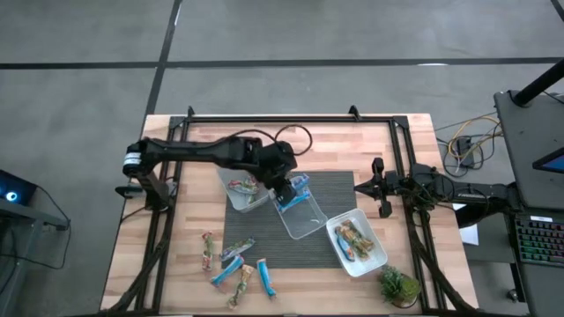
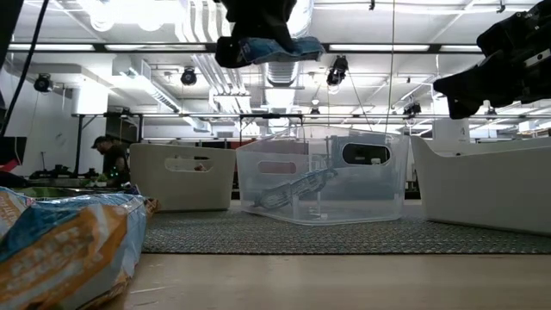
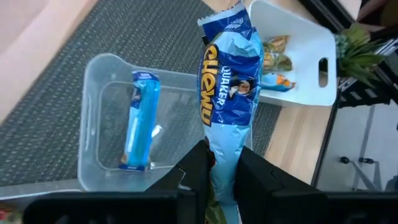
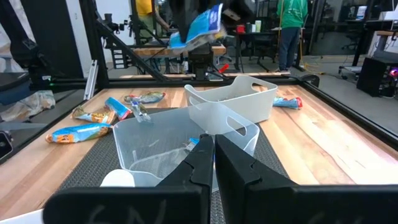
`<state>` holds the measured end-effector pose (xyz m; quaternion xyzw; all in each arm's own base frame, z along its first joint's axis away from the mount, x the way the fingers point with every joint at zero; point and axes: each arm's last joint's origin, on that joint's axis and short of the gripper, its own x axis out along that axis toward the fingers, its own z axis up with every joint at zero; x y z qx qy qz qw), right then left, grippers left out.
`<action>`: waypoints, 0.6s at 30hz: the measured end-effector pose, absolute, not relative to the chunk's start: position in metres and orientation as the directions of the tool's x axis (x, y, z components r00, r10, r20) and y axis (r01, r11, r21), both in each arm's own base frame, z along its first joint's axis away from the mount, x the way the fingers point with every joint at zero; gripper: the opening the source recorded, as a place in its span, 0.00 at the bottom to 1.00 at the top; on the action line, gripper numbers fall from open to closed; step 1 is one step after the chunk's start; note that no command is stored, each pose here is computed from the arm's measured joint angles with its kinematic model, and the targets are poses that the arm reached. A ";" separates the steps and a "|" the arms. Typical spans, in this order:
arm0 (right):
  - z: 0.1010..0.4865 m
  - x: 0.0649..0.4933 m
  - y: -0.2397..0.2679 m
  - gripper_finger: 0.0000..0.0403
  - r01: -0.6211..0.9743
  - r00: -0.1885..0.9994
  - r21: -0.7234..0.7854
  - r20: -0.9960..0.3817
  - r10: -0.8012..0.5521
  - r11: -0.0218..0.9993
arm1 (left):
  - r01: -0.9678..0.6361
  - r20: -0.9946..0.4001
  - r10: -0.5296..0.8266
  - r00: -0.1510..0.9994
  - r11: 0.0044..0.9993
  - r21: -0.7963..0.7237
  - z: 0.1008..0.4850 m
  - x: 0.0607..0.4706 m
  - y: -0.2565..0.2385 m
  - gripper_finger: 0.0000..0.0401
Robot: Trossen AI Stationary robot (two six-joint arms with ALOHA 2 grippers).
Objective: Pick and place Granola Bars by type
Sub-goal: Put the blue granola bar into the transparent bin
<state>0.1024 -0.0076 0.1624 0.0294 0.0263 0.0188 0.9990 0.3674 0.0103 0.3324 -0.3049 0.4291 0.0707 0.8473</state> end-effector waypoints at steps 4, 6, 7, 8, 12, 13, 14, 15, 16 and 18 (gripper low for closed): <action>0.162 0.102 -0.008 0.02 -0.036 0.998 0.060 -0.052 0.039 0.998 | -0.370 -0.780 -0.148 0.608 0.817 -0.443 0.321 0.377 0.006 0.11; 0.162 0.102 -0.008 0.02 -0.036 0.998 0.060 -0.052 0.039 0.998 | -0.368 -0.794 -0.151 0.589 0.825 -0.430 0.313 0.381 0.004 0.11; 0.162 0.102 -0.008 0.02 -0.036 0.998 0.060 -0.051 0.039 0.998 | -0.363 -0.797 -0.152 0.585 0.829 -0.425 0.310 0.384 0.004 0.11; 0.162 0.102 -0.008 0.02 -0.036 0.998 0.060 -0.051 0.039 0.998 | -0.361 -0.801 -0.154 0.579 0.833 -0.420 0.307 0.386 0.003 0.11; 0.162 0.102 -0.008 0.02 -0.036 0.998 0.060 -0.052 0.039 0.998 | -0.363 -0.825 -0.159 0.543 0.841 -0.401 0.291 0.394 0.000 0.11; 0.162 0.102 -0.008 0.02 -0.036 0.998 0.060 -0.052 0.039 0.998 | -0.363 -0.830 -0.159 0.535 0.844 -0.396 0.288 0.395 -0.001 0.11; 0.162 0.102 -0.008 0.02 -0.036 0.998 0.060 -0.052 0.039 0.998 | -0.365 -0.835 -0.158 0.527 0.845 -0.390 0.284 0.398 -0.001 0.11; 0.162 0.102 -0.008 0.02 -0.036 0.998 0.060 -0.052 0.039 0.998 | -0.367 -0.838 -0.156 0.523 0.846 -0.387 0.280 0.400 -0.001 0.11; 0.162 0.102 -0.008 0.02 -0.036 0.998 0.060 -0.052 0.039 0.998 | -0.365 -0.838 -0.159 0.522 0.847 -0.387 0.278 0.401 -0.002 0.11; 0.162 0.102 -0.008 0.02 -0.036 0.998 0.060 -0.052 0.039 0.998 | -0.364 -0.844 -0.161 0.512 0.849 -0.383 0.275 0.402 -0.003 0.11</action>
